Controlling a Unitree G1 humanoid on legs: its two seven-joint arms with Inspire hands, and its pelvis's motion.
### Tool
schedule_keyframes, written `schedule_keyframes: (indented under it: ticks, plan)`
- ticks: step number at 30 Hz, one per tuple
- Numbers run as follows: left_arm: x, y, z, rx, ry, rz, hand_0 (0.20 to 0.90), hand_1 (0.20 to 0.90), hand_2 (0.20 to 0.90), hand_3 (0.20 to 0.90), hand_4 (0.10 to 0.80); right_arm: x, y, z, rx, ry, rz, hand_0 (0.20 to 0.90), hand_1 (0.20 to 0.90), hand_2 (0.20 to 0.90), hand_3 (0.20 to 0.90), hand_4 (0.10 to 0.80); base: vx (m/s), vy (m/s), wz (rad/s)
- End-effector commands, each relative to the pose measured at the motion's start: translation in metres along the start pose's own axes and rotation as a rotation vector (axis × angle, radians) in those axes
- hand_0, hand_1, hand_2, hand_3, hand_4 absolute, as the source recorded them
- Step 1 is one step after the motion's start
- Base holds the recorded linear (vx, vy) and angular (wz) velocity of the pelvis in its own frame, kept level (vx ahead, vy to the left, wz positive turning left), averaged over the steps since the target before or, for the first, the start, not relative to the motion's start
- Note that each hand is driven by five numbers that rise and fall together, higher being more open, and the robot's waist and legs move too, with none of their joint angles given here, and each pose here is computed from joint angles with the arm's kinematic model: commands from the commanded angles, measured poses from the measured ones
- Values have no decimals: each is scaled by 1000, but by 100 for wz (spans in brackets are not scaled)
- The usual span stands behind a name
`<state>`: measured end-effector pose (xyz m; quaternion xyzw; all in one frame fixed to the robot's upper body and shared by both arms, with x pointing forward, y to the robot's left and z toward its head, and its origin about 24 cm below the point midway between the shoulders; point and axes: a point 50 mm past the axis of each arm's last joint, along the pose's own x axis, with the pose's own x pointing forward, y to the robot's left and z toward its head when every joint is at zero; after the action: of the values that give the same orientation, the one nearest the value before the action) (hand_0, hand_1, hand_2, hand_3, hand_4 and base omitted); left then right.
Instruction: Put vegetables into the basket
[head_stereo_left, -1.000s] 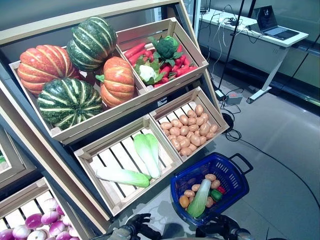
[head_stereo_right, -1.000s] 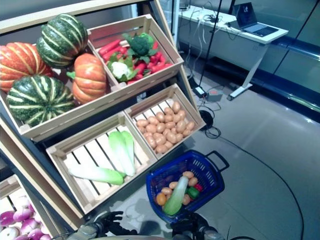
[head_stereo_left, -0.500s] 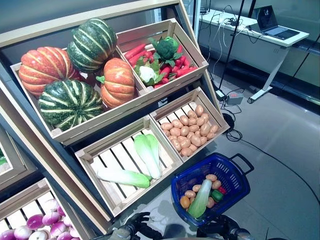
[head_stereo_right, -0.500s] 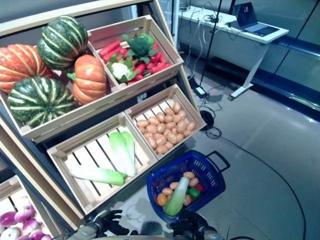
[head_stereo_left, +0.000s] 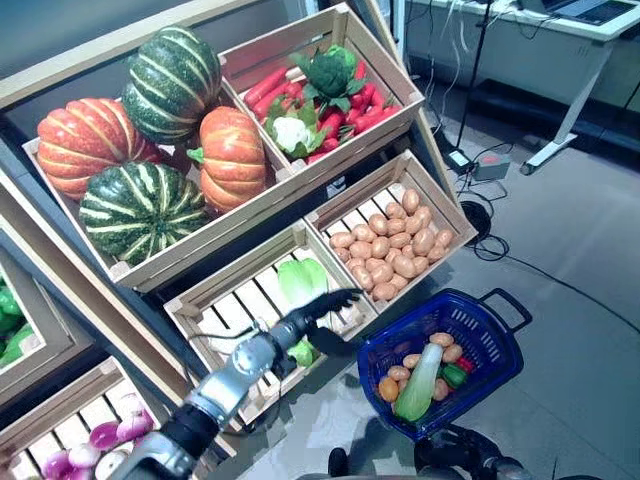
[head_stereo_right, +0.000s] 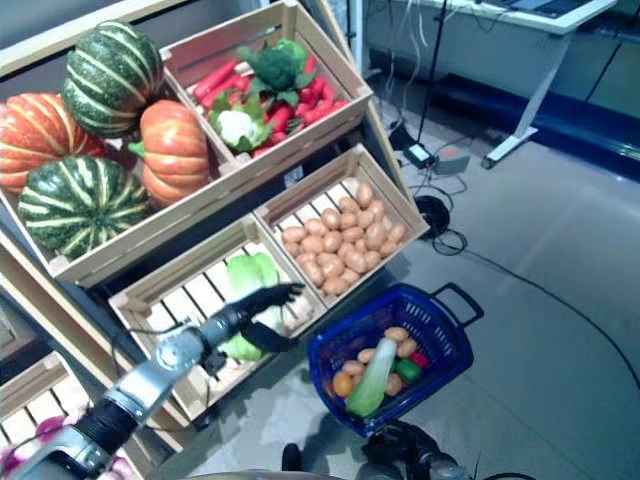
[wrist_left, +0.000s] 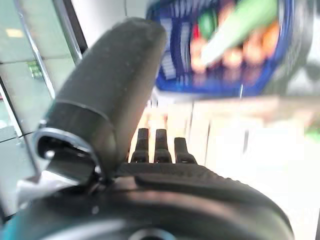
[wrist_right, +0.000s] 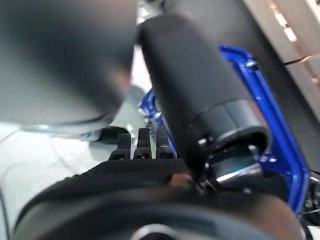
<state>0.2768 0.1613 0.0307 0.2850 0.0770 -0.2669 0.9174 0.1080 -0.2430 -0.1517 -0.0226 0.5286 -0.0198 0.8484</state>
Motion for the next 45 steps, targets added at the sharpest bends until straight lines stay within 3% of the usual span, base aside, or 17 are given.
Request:
schedule_keyframes:
  ticks: [1,7,14,19,32,45]
  plan:
    - [-11,75,27,266,-53,272,900,900,900,900,800,4,8,21,89,-107,16,900,900,900,900,800,-25,-17,13]
    - [-22,106,23,470,28,451,900,900,900,900,800,3,5,24,103,-124,5,900,900,900,900,800,-60,-11,13]
    - [-20,113,-5,686,197,625,900,900,900,900,800,5,7,37,99,-154,23,900,900,900,900,800,-12,-12,7]
    - [-15,118,-14,777,232,706,900,900,900,900,800,6,5,60,83,-227,28,900,900,900,900,800,-87,-35,1]
    - [-14,179,34,1087,166,1063,900,900,900,900,800,-10,4,169,92,-536,30,900,900,900,900,800,-121,-10,0]
    - [-18,196,52,1215,103,1270,900,900,900,900,800,-16,13,188,86,-600,67,900,900,900,900,800,-26,20,-4]
